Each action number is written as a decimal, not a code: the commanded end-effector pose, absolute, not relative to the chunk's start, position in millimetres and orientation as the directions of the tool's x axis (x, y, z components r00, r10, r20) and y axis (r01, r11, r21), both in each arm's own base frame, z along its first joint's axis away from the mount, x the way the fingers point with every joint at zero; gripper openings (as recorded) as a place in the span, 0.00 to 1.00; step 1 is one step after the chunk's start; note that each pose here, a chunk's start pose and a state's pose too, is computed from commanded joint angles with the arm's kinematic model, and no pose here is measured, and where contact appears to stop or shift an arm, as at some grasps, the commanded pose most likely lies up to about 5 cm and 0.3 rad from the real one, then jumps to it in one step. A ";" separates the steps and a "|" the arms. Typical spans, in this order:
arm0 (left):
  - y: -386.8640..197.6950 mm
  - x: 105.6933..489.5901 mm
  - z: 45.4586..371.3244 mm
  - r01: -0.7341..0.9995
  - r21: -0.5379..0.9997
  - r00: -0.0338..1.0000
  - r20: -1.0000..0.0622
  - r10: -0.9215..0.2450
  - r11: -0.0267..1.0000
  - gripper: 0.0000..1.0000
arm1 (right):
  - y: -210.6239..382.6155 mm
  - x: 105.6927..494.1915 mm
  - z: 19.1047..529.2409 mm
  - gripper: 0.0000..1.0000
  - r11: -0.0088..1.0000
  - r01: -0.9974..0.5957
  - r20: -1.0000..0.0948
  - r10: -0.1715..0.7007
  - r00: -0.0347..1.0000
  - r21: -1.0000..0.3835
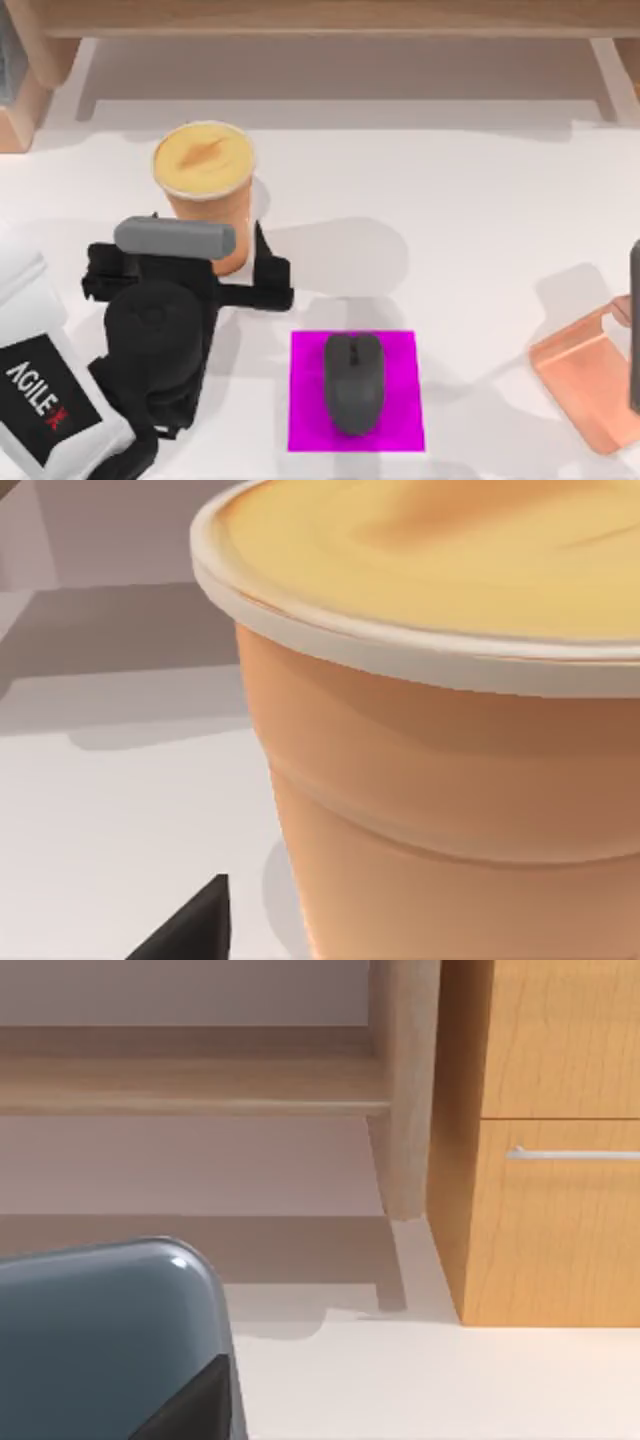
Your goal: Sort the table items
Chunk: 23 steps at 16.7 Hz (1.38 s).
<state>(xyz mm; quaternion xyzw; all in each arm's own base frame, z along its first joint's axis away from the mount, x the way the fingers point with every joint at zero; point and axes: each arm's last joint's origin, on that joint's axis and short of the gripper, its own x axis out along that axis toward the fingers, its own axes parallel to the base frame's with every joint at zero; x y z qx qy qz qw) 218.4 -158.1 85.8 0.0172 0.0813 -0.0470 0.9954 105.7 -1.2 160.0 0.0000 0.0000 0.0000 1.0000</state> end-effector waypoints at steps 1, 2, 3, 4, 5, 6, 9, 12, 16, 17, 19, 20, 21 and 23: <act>-161.3 223.1 82.4 0.076 0.017 0.987 -0.145 -0.073 0.997 1.00 | -1.2 105.7 160.0 1.00 1.000 0.000 0.000 0.000 1.000 0.000; -163.6 227.4 79.9 0.057 0.007 0.990 -0.128 -0.056 0.998 1.00 | -1.2 105.7 160.0 1.00 1.000 0.000 0.000 0.000 1.000 0.000; -165.1 230.9 78.2 0.042 -0.002 0.993 -0.113 -0.042 0.999 1.00 | -1.2 105.7 160.0 1.00 1.000 0.000 0.000 0.000 1.000 0.000; -165.9 233.3 77.1 0.031 -0.009 0.994 -0.103 -0.032 0.999 1.00 | -1.2 105.7 160.0 1.00 1.000 0.000 0.000 0.000 1.000 0.000; -166.2 234.4 76.8 0.026 -0.011 0.995 -0.099 -0.027 1.000 1.00 | -1.2 105.7 160.0 1.00 1.000 0.000 0.000 0.000 1.000 0.000; -166.2 234.4 76.8 0.026 -0.011 0.995 -0.099 -0.027 1.000 1.00 | -1.2 105.7 160.0 1.00 1.000 0.000 0.000 0.000 1.000 0.000; -166.2 233.5 76.8 0.030 -0.009 0.994 -0.101 -0.031 1.000 1.00 | -1.2 105.7 160.0 1.00 1.000 0.000 0.000 0.000 1.000 0.000; -166.6 243.4 76.2 0.026 -0.012 0.995 -0.099 -0.027 1.000 1.00 | -1.2 105.7 160.0 1.00 1.000 0.000 0.000 0.000 1.000 0.000; -167.1 263.4 73.9 0.026 -0.011 0.995 -0.099 -0.027 1.000 1.00 | -1.2 105.7 160.0 1.00 1.000 0.000 0.000 0.000 1.000 0.000; -167.1 264.3 73.8 0.026 -0.011 0.995 -0.099 -0.027 1.000 1.00 | -1.2 105.7 160.0 1.00 1.000 0.000 0.000 0.000 1.000 0.000; -167.1 264.3 73.8 0.026 -0.011 0.995 -0.099 -0.027 1.000 1.00 | -1.2 105.7 160.0 1.00 1.000 0.000 0.000 0.000 1.000 0.000; -167.1 264.3 73.8 0.026 -0.011 0.995 -0.099 -0.027 1.000 1.00 | -1.2 105.7 160.0 1.00 1.000 0.000 0.000 0.000 1.000 0.000; -167.1 264.3 73.8 0.026 -0.011 0.995 -0.099 -0.027 1.000 0.92 | -1.2 105.7 160.0 1.00 1.000 0.000 0.000 0.000 1.000 0.000; -167.1 264.3 73.8 0.026 -0.011 0.995 -0.099 -0.027 1.000 0.77 | -1.2 105.7 160.0 1.00 1.000 0.000 0.000 0.000 1.000 0.000</act>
